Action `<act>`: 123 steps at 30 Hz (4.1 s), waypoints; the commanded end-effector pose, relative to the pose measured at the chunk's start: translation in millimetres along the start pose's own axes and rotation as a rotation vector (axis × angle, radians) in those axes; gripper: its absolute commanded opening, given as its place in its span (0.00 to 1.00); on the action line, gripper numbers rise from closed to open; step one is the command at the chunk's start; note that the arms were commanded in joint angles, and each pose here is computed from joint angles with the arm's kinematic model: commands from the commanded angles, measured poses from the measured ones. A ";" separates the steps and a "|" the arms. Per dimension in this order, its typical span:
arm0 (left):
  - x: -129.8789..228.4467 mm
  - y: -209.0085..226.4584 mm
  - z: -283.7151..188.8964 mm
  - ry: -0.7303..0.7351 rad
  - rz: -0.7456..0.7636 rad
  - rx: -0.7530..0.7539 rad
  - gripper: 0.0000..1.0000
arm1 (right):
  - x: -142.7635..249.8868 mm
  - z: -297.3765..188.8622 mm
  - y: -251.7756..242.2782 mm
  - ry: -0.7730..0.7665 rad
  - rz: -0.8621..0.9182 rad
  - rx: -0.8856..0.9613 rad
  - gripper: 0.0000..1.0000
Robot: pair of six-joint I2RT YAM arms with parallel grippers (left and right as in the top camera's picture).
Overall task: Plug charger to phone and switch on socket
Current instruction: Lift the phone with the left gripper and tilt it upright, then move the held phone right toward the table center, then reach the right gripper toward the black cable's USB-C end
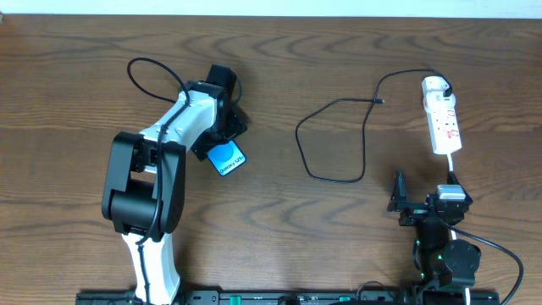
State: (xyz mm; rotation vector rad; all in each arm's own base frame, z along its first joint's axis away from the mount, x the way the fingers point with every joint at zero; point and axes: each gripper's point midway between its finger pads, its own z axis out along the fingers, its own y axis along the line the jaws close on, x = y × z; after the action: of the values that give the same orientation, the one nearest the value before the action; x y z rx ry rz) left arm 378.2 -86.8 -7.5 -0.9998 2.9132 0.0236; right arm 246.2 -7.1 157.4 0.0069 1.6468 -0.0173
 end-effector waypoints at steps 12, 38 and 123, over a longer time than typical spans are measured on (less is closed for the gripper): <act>16.0 59.8 54.9 0.034 -0.006 -0.260 0.76 | 1.4 0.1 -0.3 0.002 0.009 0.005 0.99; 27.6 17.3 -31.1 0.094 0.038 0.040 0.69 | 1.4 0.1 -0.3 0.002 0.009 0.005 0.99; 119.1 -77.5 -144.1 0.715 0.117 0.770 0.69 | -109.2 -0.3 36.9 0.195 0.401 -0.190 0.99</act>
State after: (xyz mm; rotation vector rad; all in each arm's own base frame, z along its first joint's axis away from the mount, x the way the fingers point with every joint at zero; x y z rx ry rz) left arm 322.7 -223.1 115.3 -0.8177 3.0508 -1.5312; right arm 245.5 28.7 249.0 0.1770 1.7480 0.4388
